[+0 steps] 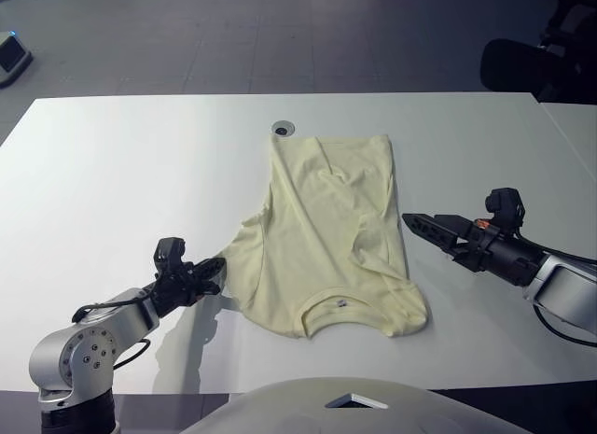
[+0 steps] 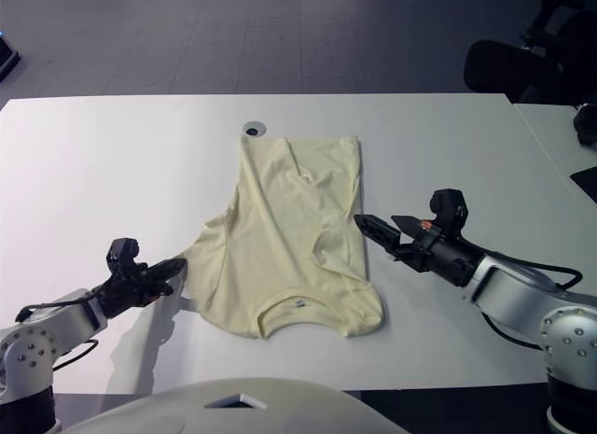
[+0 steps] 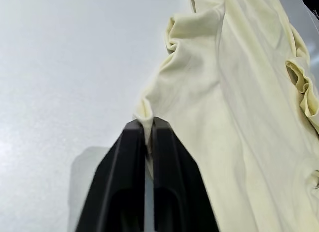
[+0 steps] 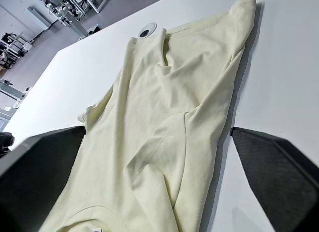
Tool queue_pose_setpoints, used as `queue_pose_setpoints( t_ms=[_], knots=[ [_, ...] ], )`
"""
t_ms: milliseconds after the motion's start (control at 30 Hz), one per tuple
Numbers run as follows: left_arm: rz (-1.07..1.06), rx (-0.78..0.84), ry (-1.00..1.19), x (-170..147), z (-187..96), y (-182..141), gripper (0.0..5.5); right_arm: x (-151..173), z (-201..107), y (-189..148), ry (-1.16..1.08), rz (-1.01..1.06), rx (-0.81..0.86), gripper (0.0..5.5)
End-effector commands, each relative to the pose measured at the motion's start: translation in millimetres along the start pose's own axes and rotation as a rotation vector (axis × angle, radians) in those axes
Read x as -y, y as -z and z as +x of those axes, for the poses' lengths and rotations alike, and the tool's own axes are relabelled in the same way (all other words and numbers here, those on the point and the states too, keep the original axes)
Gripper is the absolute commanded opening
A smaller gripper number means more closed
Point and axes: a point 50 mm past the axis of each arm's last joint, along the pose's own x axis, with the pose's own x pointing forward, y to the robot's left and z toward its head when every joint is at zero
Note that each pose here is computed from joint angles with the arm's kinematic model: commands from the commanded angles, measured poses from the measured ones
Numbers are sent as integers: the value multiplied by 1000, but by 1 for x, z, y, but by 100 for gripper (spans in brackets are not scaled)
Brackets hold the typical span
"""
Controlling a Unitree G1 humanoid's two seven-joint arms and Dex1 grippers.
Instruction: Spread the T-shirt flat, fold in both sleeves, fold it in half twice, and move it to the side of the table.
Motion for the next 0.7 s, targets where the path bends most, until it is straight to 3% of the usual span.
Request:
queue_pose_setpoints(
  t_ms=[33,367,700],
  knots=[
    [-2,8,-75,-15,-2,-2,2,6,-1,0,45,-8,-8,540],
    [6,36,-198,-46,-15,-11,2,16,-3,7,100,16,-9,540],
    [219,39,-36,-7,-21,-49,2,11,-10,26,137,76,17,540]
  ],
)
